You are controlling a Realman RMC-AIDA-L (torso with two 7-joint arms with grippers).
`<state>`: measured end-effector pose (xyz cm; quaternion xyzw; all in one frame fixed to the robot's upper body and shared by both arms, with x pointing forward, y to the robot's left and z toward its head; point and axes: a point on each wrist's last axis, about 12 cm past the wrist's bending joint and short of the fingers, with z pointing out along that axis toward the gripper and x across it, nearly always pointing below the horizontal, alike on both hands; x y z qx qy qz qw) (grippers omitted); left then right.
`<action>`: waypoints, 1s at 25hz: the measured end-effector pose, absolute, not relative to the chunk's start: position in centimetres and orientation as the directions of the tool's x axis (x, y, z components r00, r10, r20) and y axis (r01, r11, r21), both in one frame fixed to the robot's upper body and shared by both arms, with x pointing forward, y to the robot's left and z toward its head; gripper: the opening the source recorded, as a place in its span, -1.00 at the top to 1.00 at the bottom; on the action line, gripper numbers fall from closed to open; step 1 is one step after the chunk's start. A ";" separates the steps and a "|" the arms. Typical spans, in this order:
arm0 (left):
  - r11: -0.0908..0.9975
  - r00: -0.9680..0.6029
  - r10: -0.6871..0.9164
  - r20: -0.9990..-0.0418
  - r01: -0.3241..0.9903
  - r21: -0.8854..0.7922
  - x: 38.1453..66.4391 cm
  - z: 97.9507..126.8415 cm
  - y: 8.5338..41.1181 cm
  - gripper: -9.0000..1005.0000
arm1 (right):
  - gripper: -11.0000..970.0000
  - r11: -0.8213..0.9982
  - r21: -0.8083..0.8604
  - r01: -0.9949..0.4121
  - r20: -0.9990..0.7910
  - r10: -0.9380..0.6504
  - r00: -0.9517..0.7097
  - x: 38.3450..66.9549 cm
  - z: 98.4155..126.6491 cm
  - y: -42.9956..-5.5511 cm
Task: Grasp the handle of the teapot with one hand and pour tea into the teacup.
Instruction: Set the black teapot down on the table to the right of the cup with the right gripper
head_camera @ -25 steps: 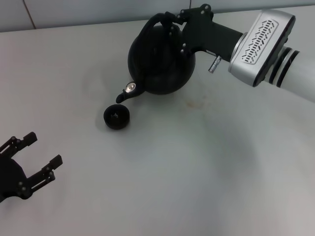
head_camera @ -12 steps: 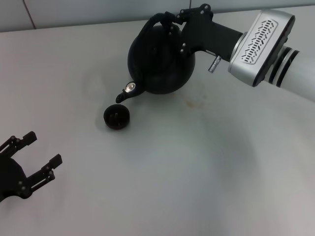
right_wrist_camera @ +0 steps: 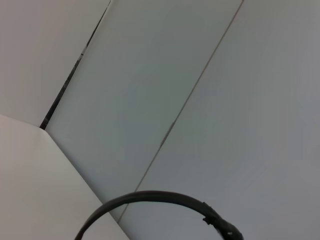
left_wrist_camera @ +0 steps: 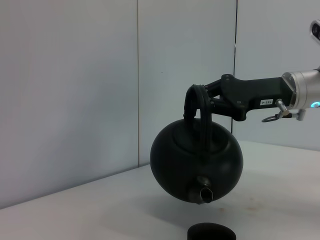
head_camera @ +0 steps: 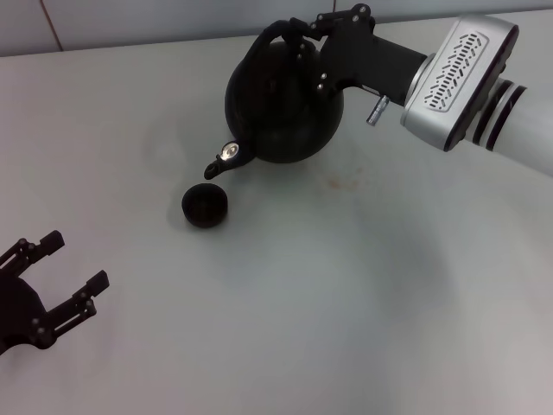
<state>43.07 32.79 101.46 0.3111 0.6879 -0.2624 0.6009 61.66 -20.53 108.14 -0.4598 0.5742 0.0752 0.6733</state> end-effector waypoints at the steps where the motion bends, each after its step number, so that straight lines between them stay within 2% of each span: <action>1: 0.669 -0.084 0.113 -0.990 0.743 0.013 43.1 101.5 32.8 -0.60 | 0.84 0.563 -0.538 -0.628 -0.839 -0.430 0.333 61.7 108.1 -20.5; 14: 0.667 -0.086 0.104 -0.991 0.745 0.005 43.0 101.4 32.6 -0.60 | 0.84 0.568 -0.528 -0.632 -0.846 -0.420 0.329 61.6 108.2 -20.5; 25: 0.669 -0.085 0.104 -0.991 0.744 0.007 43.1 101.4 32.7 -0.60 | 0.84 0.695 -0.249 -0.675 -0.968 -0.205 0.146 61.6 108.5 -21.1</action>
